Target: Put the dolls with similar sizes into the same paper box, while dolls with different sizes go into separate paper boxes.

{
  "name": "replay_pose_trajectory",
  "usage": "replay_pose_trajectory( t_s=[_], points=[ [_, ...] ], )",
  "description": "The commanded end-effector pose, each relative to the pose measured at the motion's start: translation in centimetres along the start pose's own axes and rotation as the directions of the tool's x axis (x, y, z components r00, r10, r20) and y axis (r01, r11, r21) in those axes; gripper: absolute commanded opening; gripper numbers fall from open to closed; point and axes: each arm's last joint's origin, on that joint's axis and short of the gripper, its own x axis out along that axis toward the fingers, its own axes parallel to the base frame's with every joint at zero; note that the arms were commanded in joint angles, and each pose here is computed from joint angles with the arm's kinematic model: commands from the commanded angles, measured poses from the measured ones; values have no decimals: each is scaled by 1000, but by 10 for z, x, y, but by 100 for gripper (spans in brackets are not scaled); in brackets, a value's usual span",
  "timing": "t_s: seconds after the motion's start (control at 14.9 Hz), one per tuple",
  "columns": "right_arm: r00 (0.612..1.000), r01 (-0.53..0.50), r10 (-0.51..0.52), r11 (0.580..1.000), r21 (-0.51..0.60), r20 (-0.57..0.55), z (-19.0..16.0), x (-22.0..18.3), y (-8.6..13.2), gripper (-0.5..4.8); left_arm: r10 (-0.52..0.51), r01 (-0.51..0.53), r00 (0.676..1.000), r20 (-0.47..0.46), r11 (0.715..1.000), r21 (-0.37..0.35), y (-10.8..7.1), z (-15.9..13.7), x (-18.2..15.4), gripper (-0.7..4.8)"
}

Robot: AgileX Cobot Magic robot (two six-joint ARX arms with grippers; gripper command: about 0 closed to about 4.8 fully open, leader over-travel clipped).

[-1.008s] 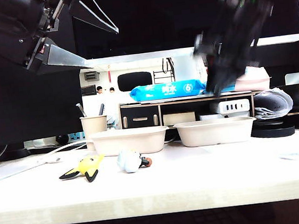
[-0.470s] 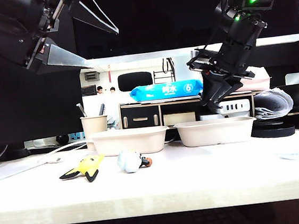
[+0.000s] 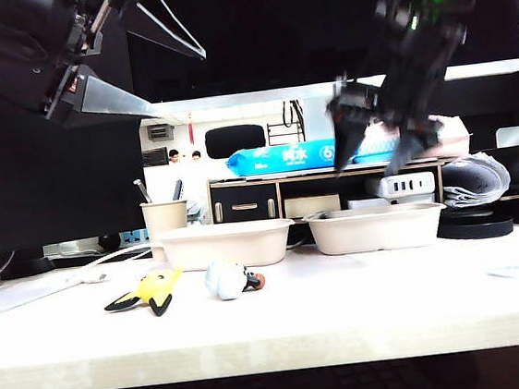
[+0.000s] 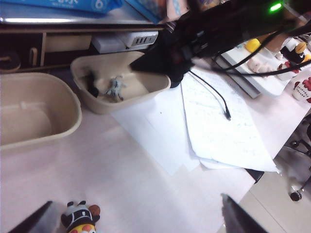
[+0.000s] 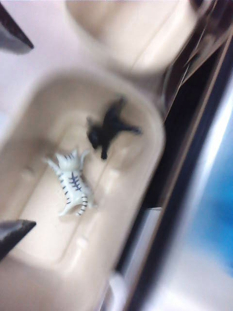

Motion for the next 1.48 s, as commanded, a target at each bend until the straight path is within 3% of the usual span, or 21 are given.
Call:
replay_pose_trajectory(
  t_s=[0.07,0.2,0.4,0.6,0.67,0.74,0.94,1.01,1.28,1.48],
  points=[
    [981,-34,45,998,-60,191,26,-83,26,456,-23,20,997,75,999,44,-15,14,-22,479],
    [969,-65,85,994,-90,232,23,-143,54,424,-6,4,999,35,999,41,-27,12,-46,479],
    [975,-141,160,981,-133,151,1,-193,97,421,161,-153,981,-112,985,78,-32,-6,-71,479],
    [973,-208,223,961,-183,65,-11,-182,128,409,233,-218,960,-152,970,112,-20,-17,-59,479],
    [968,-242,250,952,-190,17,-23,-161,139,360,234,-217,960,-153,968,124,-9,-20,-40,479],
    [964,-263,266,950,-169,-5,-33,-144,145,359,240,-222,952,-189,968,114,2,-26,-22,479],
    [946,-323,322,940,-111,-34,-64,-88,142,360,268,-257,908,-322,963,78,31,-54,20,479],
    [946,-322,316,942,-95,-72,-71,-77,140,360,330,-316,882,-336,944,98,39,-60,27,479],
    [936,-351,346,931,-103,-69,-69,-72,142,359,328,-308,921,-212,943,124,47,-55,45,479],
    [929,-368,362,924,-102,-72,-69,-72,143,360,324,-305,904,-278,946,110,56,-70,56,479]
  ],
)
